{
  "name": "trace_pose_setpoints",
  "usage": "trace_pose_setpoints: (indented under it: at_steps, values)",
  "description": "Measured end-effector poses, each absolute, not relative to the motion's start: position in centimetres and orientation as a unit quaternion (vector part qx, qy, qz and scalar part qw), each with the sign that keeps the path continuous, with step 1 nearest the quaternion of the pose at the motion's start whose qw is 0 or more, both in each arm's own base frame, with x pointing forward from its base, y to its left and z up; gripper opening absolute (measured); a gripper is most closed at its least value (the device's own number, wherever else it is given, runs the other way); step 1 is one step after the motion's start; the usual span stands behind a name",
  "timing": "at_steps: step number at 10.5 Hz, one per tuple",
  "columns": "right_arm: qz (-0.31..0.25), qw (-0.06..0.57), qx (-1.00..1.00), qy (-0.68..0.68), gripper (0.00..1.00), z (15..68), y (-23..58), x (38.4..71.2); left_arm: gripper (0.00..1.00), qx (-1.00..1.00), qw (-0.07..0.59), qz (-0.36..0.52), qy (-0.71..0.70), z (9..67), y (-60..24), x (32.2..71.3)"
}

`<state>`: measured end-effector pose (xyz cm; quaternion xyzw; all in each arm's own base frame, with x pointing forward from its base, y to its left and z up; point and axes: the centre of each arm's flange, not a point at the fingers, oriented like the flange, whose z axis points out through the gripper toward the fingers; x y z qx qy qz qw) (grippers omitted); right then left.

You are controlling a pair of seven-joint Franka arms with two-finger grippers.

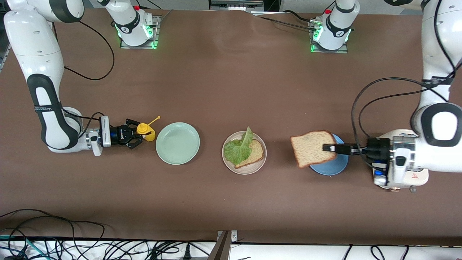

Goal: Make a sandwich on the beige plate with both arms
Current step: 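Carry the yellow bottle back and lower it beside the green plate, then release the bottle with the right gripper while the left gripper carries bread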

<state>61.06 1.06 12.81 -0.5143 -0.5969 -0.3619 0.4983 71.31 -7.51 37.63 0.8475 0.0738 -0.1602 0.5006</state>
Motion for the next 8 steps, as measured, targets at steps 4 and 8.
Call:
trace_pose_setpoints:
  at_steps: [4,8]
  values:
    - [-0.367,0.505,-0.512,-0.59,0.35,12.0,0.8,60.7,0.08,0.843,0.508,-0.163,0.078,35.6,-11.9,71.5]
    - [-0.364,0.496,-0.527,-0.586,0.93,12.0,-2.1,60.6,0.08,0.842,0.509,-0.143,0.108,32.8,-16.9,71.1]
